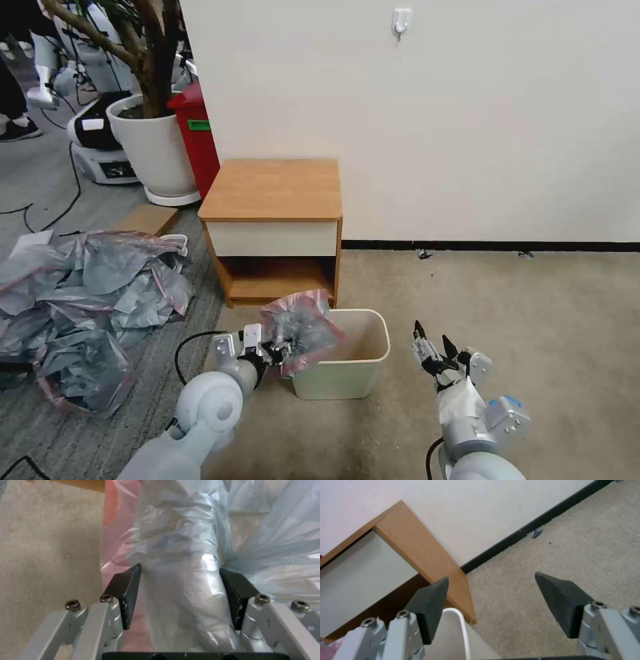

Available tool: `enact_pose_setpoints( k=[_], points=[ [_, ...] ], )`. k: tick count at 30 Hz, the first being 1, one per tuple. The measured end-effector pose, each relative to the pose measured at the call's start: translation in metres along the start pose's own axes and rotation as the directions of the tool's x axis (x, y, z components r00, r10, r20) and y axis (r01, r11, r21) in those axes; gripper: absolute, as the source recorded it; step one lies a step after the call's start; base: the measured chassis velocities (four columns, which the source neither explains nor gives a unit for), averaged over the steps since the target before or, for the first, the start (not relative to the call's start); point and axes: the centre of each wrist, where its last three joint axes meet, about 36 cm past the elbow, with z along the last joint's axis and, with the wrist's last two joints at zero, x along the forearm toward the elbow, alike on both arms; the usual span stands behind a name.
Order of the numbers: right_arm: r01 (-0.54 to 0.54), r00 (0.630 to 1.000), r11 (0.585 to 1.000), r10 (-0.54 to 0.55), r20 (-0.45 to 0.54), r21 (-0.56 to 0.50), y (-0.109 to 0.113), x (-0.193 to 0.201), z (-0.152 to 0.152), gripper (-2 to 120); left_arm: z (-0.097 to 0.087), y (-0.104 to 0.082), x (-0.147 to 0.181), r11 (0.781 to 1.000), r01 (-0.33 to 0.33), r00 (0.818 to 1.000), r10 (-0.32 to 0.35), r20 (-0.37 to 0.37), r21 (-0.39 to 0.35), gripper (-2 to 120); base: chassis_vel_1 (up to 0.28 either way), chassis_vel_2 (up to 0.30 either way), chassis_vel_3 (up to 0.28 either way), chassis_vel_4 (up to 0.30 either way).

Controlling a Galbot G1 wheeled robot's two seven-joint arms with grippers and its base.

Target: Pick up the garbage bag from the table and place it over the trash can.

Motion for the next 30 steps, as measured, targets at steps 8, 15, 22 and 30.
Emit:
enact_pose_setpoints(
  k=[8,15,22,30],
  points=[
    [-0.006,1.000,1.000,0.006,0.002,-0.008,-0.002,-0.004,0.000,70,-0.013,-0.006,-0.003,1.000,0.012,0.998,-0.011,-0.057,0.016,52,0.000,0.000,0.000,0.000],
    [-0.009,1.000,1.000,0.009,0.004,-0.011,-0.003,-0.007,-0.002,70,-0.020,-0.009,-0.009,0.999,0.020,0.996,-0.017,-0.091,0.029,48,0.000,0.000,0.000,0.000],
    [-0.016,1.000,1.000,0.016,0.004,-0.017,-0.005,-0.013,-0.002,70,-0.030,-0.015,-0.023,0.999,0.048,0.988,-0.045,-0.150,0.016,43,0.000,0.000,0.000,0.000],
    [-0.025,1.000,0.999,0.025,0.005,-0.023,-0.008,-0.021,-0.004,69,-0.039,-0.020,-0.034,0.998,0.069,0.982,-0.067,-0.175,0.005,42,0.000,0.000,0.000,0.000]
  ],
)
